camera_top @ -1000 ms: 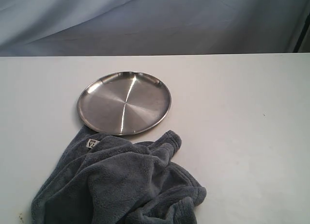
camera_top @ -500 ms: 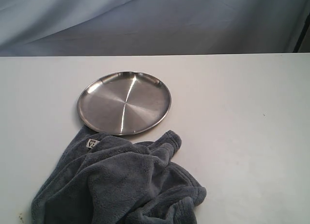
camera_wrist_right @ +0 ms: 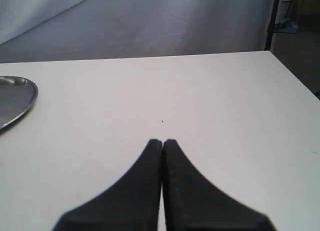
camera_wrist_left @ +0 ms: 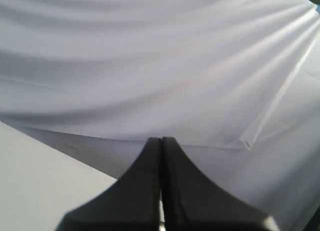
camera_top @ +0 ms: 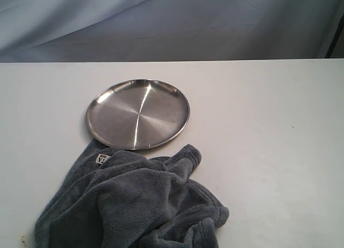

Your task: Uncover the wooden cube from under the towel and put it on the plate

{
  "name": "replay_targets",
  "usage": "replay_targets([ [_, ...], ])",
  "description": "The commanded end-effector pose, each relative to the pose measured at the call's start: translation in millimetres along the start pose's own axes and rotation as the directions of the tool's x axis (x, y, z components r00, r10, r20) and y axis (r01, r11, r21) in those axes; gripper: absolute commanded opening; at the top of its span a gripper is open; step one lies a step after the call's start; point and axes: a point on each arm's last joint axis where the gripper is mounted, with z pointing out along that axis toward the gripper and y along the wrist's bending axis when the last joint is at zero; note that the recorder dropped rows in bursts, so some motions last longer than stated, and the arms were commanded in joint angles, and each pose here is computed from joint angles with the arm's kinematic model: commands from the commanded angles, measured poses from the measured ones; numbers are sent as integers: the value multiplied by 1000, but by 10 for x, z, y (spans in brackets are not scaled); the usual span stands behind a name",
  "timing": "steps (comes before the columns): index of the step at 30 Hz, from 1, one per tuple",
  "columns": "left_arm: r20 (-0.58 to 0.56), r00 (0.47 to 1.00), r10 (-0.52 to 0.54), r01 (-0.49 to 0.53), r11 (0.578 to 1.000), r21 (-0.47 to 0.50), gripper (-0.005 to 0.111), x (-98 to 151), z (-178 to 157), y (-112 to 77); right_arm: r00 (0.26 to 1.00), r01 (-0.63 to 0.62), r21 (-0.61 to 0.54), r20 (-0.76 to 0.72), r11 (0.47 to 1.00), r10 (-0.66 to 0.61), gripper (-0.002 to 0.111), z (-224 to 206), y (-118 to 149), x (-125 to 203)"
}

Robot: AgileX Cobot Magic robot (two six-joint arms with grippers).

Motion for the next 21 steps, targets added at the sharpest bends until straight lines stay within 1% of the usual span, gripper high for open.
replay_targets([
  [1,-166,957,238,-237,971,29,0,-306,-47,-266,1000,-9,-1,-8,1000,9,3,-5,-3,15],
  [3,-263,912,314,-312,949,51,0,-418,-4,-349,1000,-9,-1,-8,1000,9,3,-5,-3,15],
  [5,-346,853,391,-378,920,106,0,-482,85,-417,1000,-9,-1,-8,1000,9,3,-5,-3,15],
  [7,-437,751,495,-460,867,192,0,-515,197,-478,1000,-9,-1,-8,1000,9,3,-5,-3,15],
  [8,-474,701,533,-484,844,232,0,-512,248,-495,1000,-9,-1,-8,1000,9,3,-5,-3,15],
  [10,-555,576,600,-509,795,331,0,-479,380,-527,1000,-9,-1,-8,1000,9,3,-5,-3,15],
  [13,-634,426,645,-490,754,437,0,-397,554,-561,1000,-9,-1,-8,1000,9,3,-5,-3,15],
  [15,-670,310,674,-465,723,512,0,-289,647,-571,1000,-9,-1,-8,1000,9,3,-5,-3,15],
  [17,-677,186,712,-424,680,598,0,-158,684,-586,1000,-9,-1,-8,1000,9,3,-5,-3,15],
  [18,-671,96,735,-386,649,656,0,-70,688,-598,1000,-9,-1,-8,1000,9,3,-5,-3,15],
  [20,-656,-9,755,-338,615,713,0,33,680,-617,1000,-9,-1,-8,1000,9,3,-5,-3,15],
  [21,-650,-67,757,-298,607,737,0,102,666,-643,1000,-9,-1,-8,1000,9,3,-5,-3,15],
])
